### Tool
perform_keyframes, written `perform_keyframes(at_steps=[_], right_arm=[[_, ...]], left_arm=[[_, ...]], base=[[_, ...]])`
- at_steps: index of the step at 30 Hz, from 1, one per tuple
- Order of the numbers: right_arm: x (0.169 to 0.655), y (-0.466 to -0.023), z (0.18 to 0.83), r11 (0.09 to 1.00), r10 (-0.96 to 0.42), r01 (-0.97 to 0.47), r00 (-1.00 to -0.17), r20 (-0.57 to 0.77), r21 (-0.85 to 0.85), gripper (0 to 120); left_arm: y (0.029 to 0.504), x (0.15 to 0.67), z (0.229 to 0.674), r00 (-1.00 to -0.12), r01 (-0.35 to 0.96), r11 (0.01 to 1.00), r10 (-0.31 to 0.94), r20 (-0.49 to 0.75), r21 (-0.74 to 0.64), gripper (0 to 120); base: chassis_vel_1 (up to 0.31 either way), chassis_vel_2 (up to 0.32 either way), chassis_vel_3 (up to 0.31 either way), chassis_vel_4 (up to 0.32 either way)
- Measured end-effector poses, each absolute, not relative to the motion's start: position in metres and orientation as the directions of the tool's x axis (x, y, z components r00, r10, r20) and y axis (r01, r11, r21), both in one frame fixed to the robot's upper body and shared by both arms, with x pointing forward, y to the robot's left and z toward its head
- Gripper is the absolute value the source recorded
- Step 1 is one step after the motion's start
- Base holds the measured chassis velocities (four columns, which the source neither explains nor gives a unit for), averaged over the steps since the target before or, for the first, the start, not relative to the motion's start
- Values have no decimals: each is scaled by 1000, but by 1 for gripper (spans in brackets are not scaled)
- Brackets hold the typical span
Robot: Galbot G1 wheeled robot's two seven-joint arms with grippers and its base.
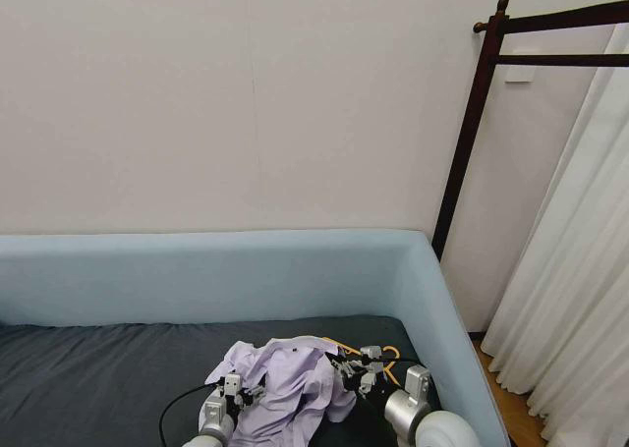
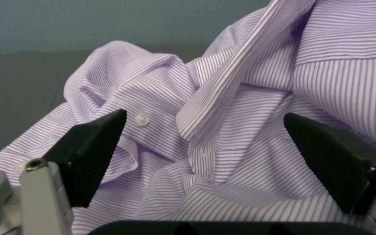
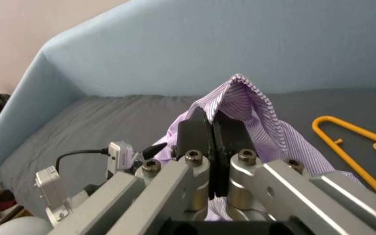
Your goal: Pick up the clothes from the sofa and hang them on the clothes hanger.
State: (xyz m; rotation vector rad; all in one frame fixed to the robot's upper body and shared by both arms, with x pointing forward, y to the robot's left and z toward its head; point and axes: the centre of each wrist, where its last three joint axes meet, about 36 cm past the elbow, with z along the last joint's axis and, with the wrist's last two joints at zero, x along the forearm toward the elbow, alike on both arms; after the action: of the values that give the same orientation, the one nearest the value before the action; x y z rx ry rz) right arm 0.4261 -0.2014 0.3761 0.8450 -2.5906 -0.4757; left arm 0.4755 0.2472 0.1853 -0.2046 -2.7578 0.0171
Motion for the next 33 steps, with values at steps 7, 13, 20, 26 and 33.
perform_keyframes(at_steps=[7, 13, 20, 26, 33], right_arm=[[427, -205, 379, 763, -614, -488, -752, 240, 424, 0], [427, -210, 378, 769, -609, -484, -754, 246, 418, 0], [427, -210, 378, 769, -608, -484, -755, 246, 417, 0], [428, -210, 376, 772, -606, -484, -756, 247, 411, 0], [429, -213, 375, 786, -591, -477, -767, 249, 394, 0]], left_arm=[[243, 479, 179, -920, 131, 991, 133, 368, -31, 63], [240, 483, 179, -920, 134, 990, 136, 367, -31, 39], [239, 484, 182, -923, 140, 990, 142, 358, -32, 18], [243, 479, 187, -927, 145, 989, 147, 347, -30, 0], [249, 468, 201, -937, 141, 990, 143, 319, -28, 0]], base=[[0, 0, 0, 0], [0, 0, 0, 0], [0, 0, 0, 0], [0, 0, 0, 0], [0, 0, 0, 0]])
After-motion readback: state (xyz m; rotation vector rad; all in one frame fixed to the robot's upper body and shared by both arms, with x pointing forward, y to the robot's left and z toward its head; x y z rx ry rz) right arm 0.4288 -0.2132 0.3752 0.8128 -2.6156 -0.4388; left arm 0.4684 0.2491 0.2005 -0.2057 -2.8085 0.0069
